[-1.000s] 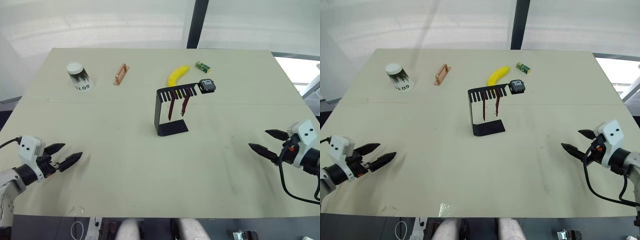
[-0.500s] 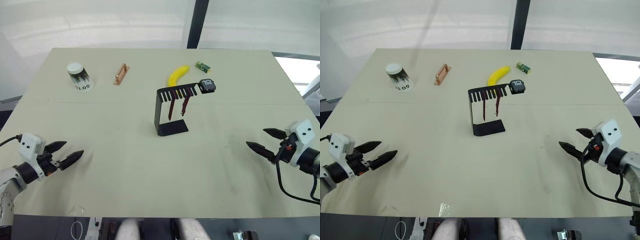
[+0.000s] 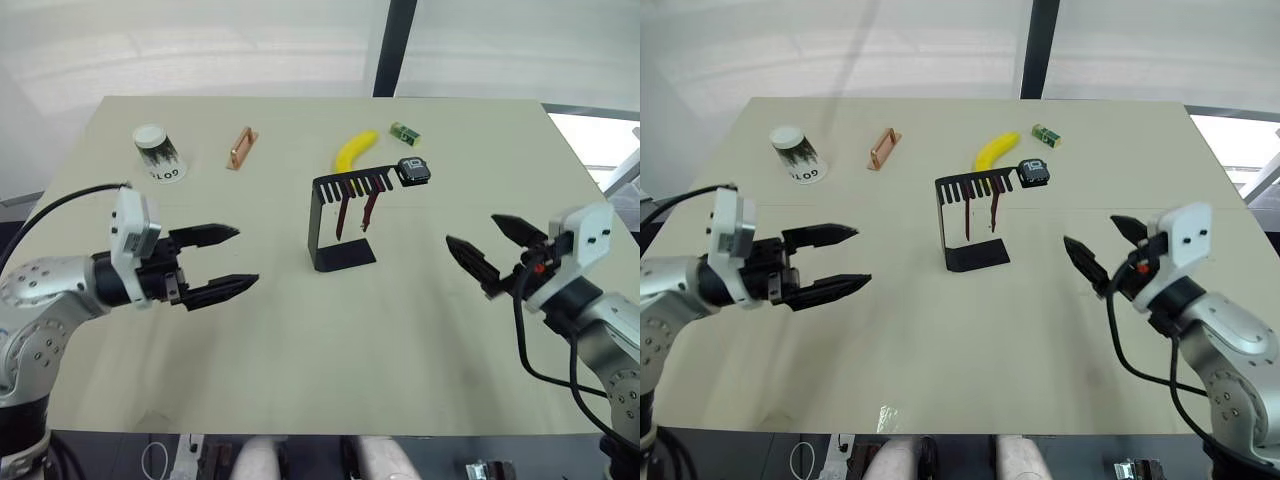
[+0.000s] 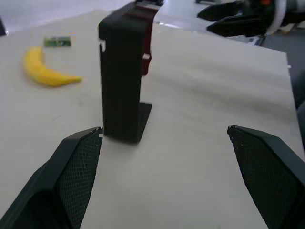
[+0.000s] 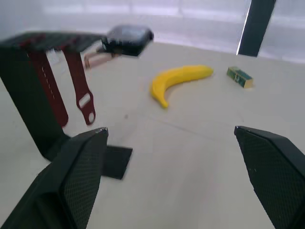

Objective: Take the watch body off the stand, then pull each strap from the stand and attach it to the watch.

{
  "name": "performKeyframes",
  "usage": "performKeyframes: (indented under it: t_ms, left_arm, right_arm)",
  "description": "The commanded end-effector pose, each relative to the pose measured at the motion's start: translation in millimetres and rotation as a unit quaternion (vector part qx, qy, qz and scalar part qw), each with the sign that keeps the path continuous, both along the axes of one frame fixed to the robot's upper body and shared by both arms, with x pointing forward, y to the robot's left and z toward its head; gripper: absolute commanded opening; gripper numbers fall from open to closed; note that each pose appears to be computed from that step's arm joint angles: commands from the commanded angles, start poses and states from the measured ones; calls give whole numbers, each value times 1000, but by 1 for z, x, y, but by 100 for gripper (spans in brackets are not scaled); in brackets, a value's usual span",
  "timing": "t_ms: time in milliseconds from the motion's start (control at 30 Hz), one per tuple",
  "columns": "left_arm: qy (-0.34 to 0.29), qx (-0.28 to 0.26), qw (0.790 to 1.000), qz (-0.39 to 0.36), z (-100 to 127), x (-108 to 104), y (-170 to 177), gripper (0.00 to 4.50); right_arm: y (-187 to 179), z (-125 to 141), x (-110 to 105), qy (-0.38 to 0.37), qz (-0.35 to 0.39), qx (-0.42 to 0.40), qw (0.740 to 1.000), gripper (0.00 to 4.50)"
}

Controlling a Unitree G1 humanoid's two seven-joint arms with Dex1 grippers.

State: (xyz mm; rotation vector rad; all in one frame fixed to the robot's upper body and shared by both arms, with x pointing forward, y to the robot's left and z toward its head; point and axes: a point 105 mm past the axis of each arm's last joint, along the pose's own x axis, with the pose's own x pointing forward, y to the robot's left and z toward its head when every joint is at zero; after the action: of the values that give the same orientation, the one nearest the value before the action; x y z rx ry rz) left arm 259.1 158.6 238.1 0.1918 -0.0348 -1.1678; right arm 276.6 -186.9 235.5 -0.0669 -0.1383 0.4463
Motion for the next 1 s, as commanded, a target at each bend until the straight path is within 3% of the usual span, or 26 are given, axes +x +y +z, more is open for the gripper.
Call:
performKeyframes:
  t_ms: [33,233,533,1000]
  left_arm:
    - [-19,-1,999,-37,11,1,-17,448]
    - [-55,-4,997,-58,23,15,-31,448]
    - [-81,-18,996,-46,36,27,-34,448]
    - [-91,-14,995,-36,37,29,-34,448]
  right_arm:
    - [18,24,-2,-25,-15,10,1000,450]
    - [46,46,3,-29,20,40,999,450]
    - [58,42,21,-1,-24,40,999,450]
    - [59,48,47,7,-71,49,996,450]
